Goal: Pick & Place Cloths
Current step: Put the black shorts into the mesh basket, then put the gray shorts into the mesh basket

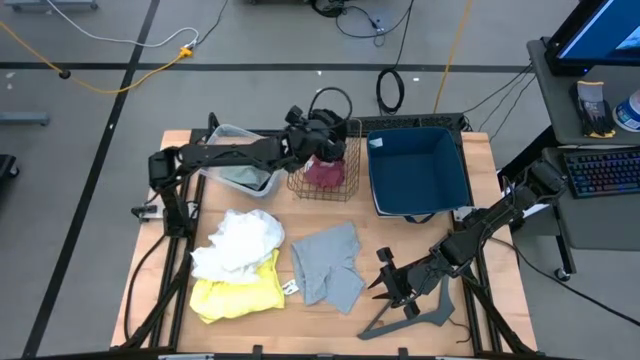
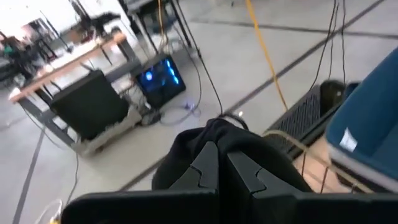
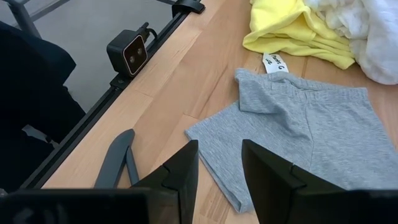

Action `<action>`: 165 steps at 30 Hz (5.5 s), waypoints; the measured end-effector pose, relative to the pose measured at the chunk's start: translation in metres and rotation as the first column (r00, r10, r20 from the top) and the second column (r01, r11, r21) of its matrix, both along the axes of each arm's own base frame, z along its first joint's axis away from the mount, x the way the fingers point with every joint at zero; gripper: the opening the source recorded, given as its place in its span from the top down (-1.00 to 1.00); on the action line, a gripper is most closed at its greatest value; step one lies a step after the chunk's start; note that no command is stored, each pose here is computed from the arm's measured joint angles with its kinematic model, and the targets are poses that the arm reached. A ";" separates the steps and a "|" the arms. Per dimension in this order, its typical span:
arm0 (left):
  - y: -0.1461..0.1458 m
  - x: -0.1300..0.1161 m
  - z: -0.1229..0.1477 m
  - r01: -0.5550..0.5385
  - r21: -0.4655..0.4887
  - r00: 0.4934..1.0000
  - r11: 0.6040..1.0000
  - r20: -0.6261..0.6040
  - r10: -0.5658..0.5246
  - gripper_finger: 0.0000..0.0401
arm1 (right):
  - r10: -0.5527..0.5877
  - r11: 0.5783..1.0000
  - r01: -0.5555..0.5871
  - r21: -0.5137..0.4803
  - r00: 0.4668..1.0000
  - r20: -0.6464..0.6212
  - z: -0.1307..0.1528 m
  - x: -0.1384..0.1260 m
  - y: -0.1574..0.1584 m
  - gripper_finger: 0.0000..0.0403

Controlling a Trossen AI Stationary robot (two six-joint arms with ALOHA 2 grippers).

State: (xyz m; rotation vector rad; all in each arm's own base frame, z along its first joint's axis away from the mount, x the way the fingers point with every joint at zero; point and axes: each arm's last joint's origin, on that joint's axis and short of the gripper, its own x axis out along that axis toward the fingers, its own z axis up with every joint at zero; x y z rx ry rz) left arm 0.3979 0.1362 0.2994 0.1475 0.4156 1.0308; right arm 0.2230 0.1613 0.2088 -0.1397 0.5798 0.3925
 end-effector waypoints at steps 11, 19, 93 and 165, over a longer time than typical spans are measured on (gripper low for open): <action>0.025 0.011 -0.063 -0.004 -0.182 0.996 0.983 -0.092 -0.013 0.99 | 0.000 1.000 0.000 -0.004 1.000 -0.005 -0.001 0.000 0.000 0.42; 0.030 0.017 -0.097 0.021 -0.293 0.988 0.956 -0.139 -0.064 0.98 | 0.000 1.000 0.000 -0.008 1.000 -0.011 -0.001 -0.001 0.000 0.42; -0.243 -0.044 -0.001 0.661 -0.635 0.514 0.400 -0.005 -0.858 -0.52 | -0.030 0.999 0.031 0.028 0.999 -0.032 -0.001 -0.001 -0.001 0.42; -0.282 0.002 -0.166 0.368 -0.767 0.555 0.526 -0.273 -0.786 -0.21 | -0.030 0.999 0.031 0.028 0.999 -0.031 -0.001 -0.001 -0.001 0.42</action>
